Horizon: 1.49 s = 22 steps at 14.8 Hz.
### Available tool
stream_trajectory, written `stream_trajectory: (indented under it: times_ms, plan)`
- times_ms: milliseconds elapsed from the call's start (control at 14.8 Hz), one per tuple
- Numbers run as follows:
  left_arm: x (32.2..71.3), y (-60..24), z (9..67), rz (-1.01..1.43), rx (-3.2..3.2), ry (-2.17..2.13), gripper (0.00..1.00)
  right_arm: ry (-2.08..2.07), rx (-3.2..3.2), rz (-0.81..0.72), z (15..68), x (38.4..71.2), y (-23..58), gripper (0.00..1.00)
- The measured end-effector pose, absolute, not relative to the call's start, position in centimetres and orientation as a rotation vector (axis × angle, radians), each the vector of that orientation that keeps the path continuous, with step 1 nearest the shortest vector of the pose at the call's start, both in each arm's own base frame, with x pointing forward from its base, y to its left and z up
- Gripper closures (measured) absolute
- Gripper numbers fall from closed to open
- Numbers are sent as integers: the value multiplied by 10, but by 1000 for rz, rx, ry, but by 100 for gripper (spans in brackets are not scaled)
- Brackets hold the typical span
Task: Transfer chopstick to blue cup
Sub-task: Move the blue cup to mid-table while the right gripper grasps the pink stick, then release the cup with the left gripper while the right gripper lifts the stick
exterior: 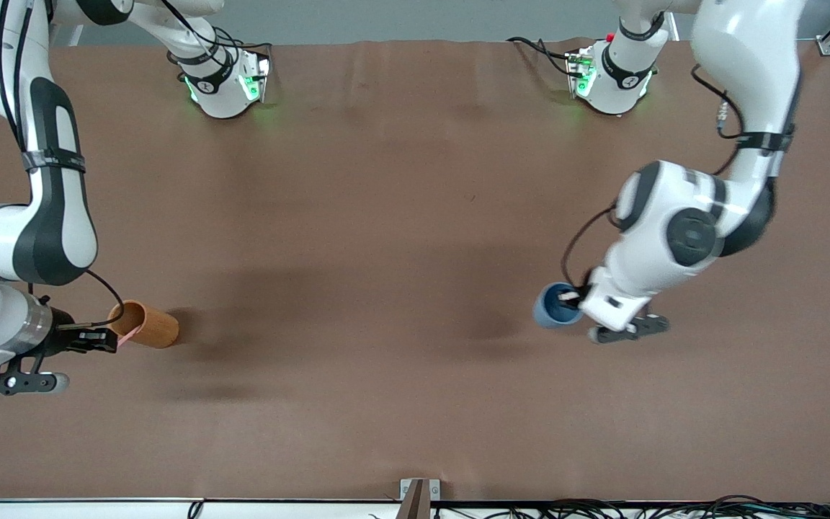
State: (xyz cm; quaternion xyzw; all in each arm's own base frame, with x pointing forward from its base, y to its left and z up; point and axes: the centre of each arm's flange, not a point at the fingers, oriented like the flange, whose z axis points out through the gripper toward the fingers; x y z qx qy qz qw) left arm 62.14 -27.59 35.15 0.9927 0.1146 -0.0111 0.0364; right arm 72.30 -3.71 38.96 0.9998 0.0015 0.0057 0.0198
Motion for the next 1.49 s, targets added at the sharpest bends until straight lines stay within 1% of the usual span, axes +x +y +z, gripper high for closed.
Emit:
stream_trajectory:
  times_ms: [68,135,203,270,338,473,541,608,676,878,946,1081,1216,1284,1486]
  plan:
    - [609,-311,344,-34,3058,405,95,2,3107,11,386,723,-37,52]
    - [598,-345,333,-39,3060,457,95,0,3109,5,382,724,-37,59]
    - [589,-374,323,-52,3053,501,95,-2,3109,10,379,725,-38,59]
    - [582,-398,312,-66,3043,538,95,-6,3109,19,377,726,-39,63]
    - [576,-417,303,-79,3033,566,95,-10,3109,19,375,726,-41,64]
    - [565,-445,286,-88,3012,599,95,-16,3111,7,371,725,-43,70]
    - [561,-453,280,-84,3005,612,95,-17,3111,0,368,725,-43,70]
    - [557,-459,276,-81,3002,630,95,-18,3111,-5,366,725,-43,78]
    - [556,-462,274,-80,2999,644,95,-18,3112,-11,365,724,-43,83]
    - [554,-467,264,-51,2996,648,95,-17,3113,-30,359,722,-43,85]
    - [554,-468,260,-39,2996,658,95,-16,3113,-26,360,723,-42,91]
    - [555,-469,254,-26,2992,668,95,-10,3113,-14,365,723,-40,91]
    - [555,-470,249,-21,2983,668,95,-2,3112,34,385,723,-38,91]
    - [555,-470,247,-22,2981,668,93,-1,3112,66,403,722,-38,91]
    - [559,-470,252,-10,2972,671,65,5,3120,127,479,702,-34,91]
